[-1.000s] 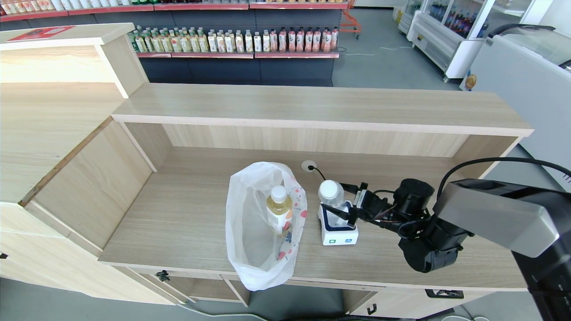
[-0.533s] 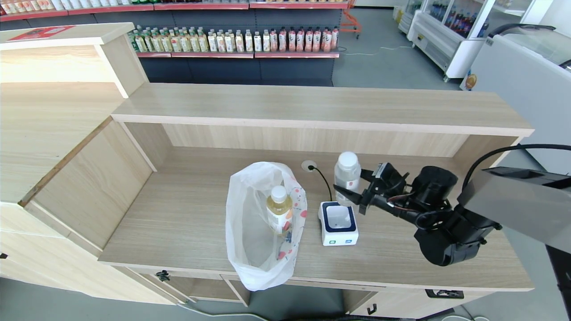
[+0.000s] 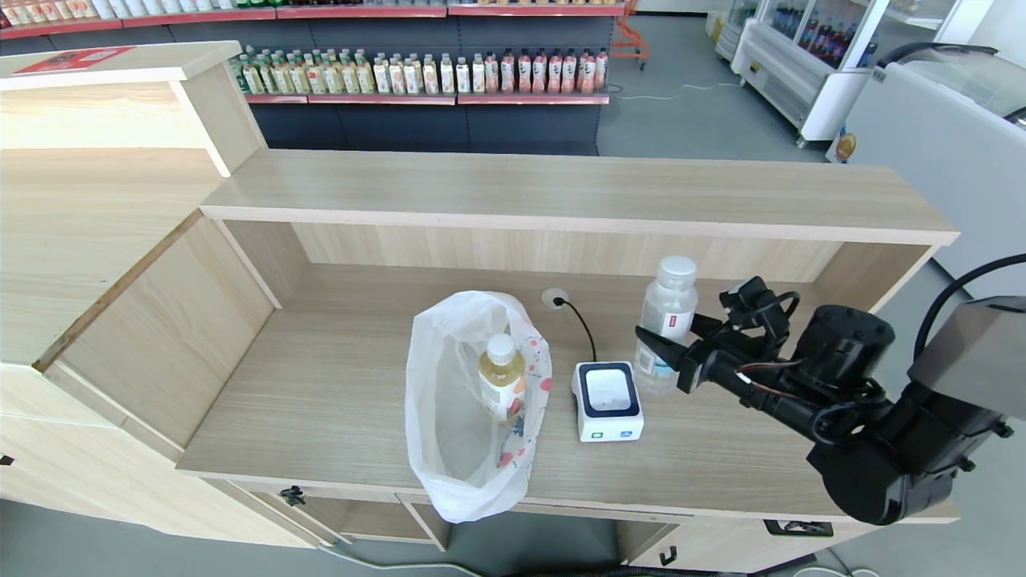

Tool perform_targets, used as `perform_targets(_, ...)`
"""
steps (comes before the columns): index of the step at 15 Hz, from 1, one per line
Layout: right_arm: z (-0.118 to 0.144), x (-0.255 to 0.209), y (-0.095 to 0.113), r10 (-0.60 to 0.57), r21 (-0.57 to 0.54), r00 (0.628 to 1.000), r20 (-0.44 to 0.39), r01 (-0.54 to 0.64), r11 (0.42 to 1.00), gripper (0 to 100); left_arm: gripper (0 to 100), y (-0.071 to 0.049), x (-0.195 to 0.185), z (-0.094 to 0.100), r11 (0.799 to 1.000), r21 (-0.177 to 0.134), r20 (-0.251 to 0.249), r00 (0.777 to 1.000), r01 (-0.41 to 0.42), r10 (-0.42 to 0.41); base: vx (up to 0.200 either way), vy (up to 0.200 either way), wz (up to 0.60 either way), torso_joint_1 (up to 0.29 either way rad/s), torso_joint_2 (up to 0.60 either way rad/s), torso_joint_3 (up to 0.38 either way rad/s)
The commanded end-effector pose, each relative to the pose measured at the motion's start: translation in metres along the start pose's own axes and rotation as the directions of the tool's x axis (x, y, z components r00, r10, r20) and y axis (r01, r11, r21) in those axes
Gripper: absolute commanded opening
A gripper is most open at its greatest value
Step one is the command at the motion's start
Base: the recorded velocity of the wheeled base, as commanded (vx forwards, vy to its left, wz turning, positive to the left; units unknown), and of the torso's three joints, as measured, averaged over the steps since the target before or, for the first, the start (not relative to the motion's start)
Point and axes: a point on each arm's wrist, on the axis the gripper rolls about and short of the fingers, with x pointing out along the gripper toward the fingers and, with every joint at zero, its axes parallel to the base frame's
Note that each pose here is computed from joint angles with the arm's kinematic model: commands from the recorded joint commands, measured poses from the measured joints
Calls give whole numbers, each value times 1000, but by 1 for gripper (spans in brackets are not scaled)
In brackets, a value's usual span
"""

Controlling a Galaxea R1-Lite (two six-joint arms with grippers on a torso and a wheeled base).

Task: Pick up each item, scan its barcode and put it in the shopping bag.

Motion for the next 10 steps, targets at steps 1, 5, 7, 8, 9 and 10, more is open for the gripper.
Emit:
perform_targets(1, 10, -6, 2, 1, 0, 1000, 16, -1, 1000, 0, 100, 0, 0, 0, 1000, 1, 0, 1000, 0, 0, 0, 200, 0, 2, 2, 2)
perform_targets(5, 12, -10, 17, 41, 23, 999, 7, -41, 999, 0, 100, 0, 0, 0, 1000, -1, 0, 1000, 0, 0, 0, 200, 0, -2, 1, 7)
perform_targets(7, 14, -10, 31, 85, 47, 996, 3, -85, 995, 0, 100, 0, 0, 0, 1000, 1, 0, 1000, 0, 0, 0, 200, 0, 10, -2, 2)
perform_targets(8, 14, -9, 40, 110, 68, 994, 2, -110, 992, 0, 100, 0, 0, 0, 1000, 1, 0, 1000, 0, 0, 0, 200, 0, 22, 12, -2)
perform_targets(9, 12, -8, 47, 132, 83, 991, -5, -132, 988, 0, 100, 0, 0, 0, 1000, 1, 0, 1000, 0, 0, 0, 0, 0, 0, 0, 0)
perform_targets(10, 9, -6, 51, 146, 89, 989, -13, -144, 986, 0, 100, 0, 0, 0, 1000, 1, 0, 1000, 0, 0, 0, 0, 0, 0, 0, 0)
